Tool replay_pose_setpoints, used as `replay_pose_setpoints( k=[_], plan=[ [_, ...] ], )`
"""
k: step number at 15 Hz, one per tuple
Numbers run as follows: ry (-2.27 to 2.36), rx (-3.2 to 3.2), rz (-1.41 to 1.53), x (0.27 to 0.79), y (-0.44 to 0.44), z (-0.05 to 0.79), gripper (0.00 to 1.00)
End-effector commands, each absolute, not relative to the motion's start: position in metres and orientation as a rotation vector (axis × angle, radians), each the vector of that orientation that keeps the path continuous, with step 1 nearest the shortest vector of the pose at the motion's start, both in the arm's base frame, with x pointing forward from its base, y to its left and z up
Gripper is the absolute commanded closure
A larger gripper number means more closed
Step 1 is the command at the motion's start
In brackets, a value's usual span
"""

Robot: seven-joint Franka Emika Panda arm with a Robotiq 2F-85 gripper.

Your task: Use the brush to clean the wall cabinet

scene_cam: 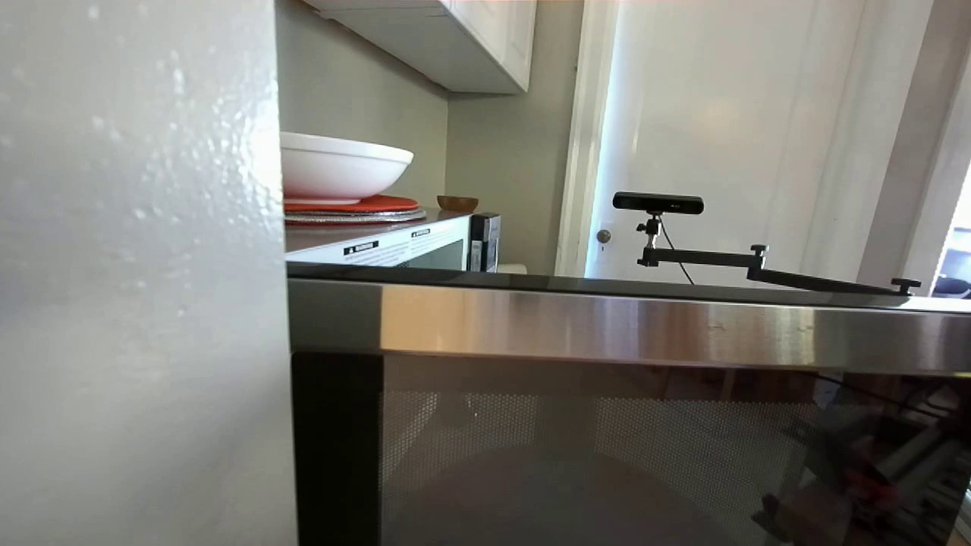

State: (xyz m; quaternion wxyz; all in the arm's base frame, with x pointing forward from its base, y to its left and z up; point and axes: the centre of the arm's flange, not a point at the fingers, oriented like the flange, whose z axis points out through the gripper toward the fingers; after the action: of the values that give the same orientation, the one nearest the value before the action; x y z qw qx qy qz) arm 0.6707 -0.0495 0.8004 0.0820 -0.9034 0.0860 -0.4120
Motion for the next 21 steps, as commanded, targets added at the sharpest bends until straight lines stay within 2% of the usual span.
replay_pose_setpoints(
  k=[1,8,21],
  plan=[
    [0.182,-2.663,-1.230,0.676,-0.023,0.804,0.65],
    [0.082,-2.641,-1.197,0.677,0.024,0.799,0.65],
    [0.311,-2.698,-1.254,0.662,-0.077,0.807,0.65]
  ],
)
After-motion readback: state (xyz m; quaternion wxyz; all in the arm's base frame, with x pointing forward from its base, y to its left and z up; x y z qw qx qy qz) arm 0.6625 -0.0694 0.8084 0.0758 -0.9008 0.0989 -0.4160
